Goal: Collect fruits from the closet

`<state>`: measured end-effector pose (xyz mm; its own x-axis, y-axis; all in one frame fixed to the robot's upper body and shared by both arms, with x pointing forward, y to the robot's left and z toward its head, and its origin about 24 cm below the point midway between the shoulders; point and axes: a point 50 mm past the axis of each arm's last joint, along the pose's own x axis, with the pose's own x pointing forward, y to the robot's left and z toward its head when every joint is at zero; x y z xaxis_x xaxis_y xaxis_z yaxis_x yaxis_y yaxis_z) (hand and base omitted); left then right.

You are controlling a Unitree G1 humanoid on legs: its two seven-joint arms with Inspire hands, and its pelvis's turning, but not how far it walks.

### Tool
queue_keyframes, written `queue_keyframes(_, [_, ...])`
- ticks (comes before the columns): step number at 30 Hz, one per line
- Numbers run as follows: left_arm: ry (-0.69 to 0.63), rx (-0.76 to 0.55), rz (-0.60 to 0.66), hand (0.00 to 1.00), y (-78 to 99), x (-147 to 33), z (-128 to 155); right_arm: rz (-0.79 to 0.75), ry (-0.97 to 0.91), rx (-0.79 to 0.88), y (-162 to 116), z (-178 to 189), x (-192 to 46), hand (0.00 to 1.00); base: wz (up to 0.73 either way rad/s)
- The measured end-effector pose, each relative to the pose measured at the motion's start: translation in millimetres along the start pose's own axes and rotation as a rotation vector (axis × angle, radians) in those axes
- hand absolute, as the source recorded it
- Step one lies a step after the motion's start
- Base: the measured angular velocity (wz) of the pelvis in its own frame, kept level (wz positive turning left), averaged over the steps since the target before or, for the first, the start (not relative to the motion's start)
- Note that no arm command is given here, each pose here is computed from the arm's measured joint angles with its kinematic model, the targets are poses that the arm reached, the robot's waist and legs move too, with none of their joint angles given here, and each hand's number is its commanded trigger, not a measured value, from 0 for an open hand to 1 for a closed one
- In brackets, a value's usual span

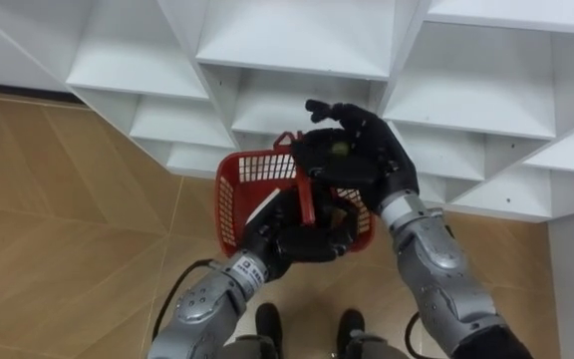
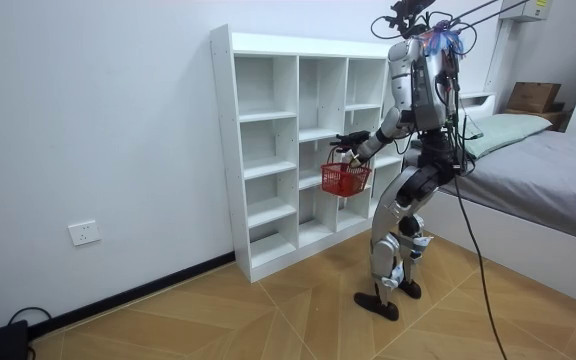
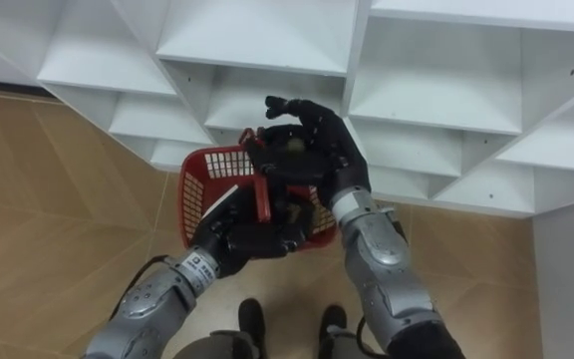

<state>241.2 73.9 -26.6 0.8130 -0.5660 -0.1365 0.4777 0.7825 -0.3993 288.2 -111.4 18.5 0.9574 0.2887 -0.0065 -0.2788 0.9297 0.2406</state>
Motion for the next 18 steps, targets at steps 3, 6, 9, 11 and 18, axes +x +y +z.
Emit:
queue_keyframes(3, [-0.002,0.000,-0.002,1.00,0.0,0.0,0.5,0.001,0.002,0.000,-0.1,-0.5,-0.4,0.00,0.00])
queue_keyframes(6, [-0.019,0.003,-0.014,1.00,-1.5,0.8,4.4,0.008,0.006,-0.009,-0.3,-1.7,-1.6,0.00,0.00])
queue_keyframes(9, [-0.027,0.004,-0.025,1.00,-2.6,1.3,6.3,0.017,0.005,-0.021,-0.6,-1.3,-1.6,0.00,0.00])
queue_keyframes(11, [-0.027,0.004,-0.026,1.00,-2.7,1.3,6.3,0.017,0.005,-0.025,-0.8,-1.2,-1.7,0.00,0.00])
queue_keyframes(18, [-0.031,0.004,-0.030,1.00,-3.0,1.4,7.1,0.023,0.003,-0.026,-1.7,-0.7,-1.9,0.00,0.00])
